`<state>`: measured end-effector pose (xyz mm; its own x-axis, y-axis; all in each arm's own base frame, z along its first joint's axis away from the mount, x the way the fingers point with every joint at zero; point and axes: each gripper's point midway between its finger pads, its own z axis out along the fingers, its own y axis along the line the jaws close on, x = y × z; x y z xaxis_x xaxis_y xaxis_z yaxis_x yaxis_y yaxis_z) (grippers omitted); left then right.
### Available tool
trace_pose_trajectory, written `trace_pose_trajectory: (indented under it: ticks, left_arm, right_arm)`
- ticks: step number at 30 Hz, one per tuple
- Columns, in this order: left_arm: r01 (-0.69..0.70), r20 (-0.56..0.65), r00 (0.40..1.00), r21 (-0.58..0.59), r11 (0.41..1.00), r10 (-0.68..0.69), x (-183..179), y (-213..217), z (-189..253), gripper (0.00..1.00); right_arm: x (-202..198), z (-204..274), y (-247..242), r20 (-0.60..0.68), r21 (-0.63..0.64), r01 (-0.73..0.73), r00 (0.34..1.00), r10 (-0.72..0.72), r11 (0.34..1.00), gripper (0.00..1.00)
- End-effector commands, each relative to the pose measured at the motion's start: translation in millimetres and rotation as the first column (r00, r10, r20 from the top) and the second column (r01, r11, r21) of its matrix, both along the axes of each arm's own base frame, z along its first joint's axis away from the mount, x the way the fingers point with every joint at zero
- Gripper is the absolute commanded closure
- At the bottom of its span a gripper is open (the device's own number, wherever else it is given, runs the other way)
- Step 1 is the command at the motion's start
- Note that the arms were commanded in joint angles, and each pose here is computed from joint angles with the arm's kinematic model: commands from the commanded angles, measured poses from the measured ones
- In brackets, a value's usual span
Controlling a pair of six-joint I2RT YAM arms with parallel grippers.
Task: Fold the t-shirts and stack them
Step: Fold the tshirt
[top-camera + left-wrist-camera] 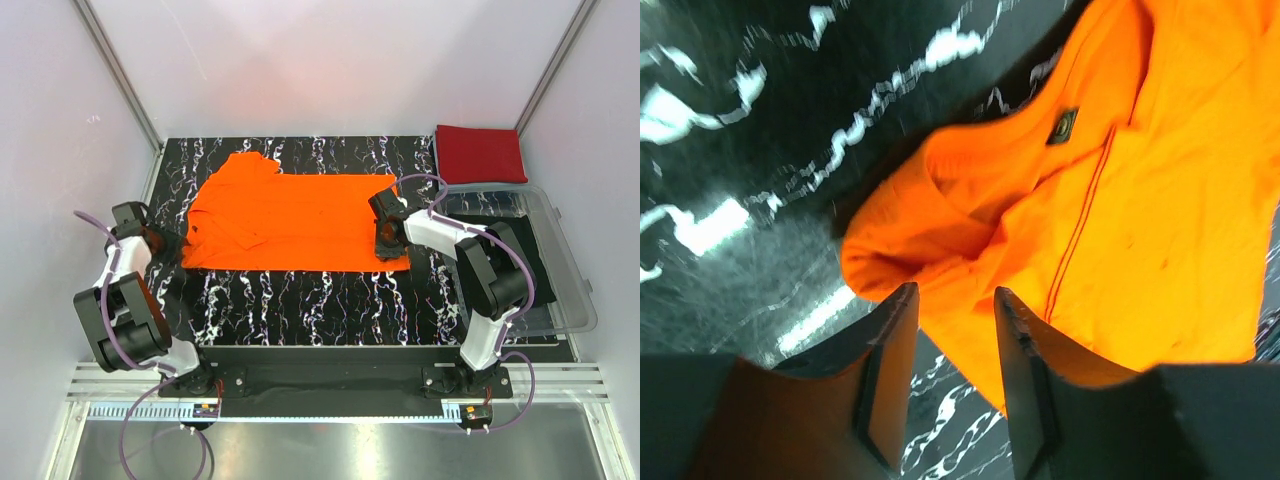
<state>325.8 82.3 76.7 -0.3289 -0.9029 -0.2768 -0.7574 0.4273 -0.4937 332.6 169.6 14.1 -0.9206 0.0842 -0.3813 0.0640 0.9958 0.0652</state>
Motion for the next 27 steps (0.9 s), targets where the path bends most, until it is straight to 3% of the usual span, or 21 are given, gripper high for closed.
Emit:
trace_pose_trajectory:
  ticks: [1, 15, 27]
  left_arm:
    - [0.026, 0.04, 0.999, 0.031, 0.999, -0.027, 9.7, -5.2, 9.1, 0.61]
    - [0.128, -0.114, 0.989, 0.284, 0.95, -0.099, -12.7, 8.4, -0.8, 0.64]
    - [0.135, -0.155, 0.982, 0.206, 0.969, -0.104, -11.5, -2.7, -21.6, 0.61]
  right_arm:
    - [-16.6, -7.9, -22.5, -0.06, -0.091, 0.003, 0.998, -0.009, 0.996, 0.85]
    - [-15.1, -5.6, -22.4, -0.054, -0.089, -0.005, 0.999, 0.0, 0.996, 0.85]
    - [-13.2, -4.5, -22.1, -0.046, -0.089, -0.005, 0.999, 0.001, 0.996, 0.84]
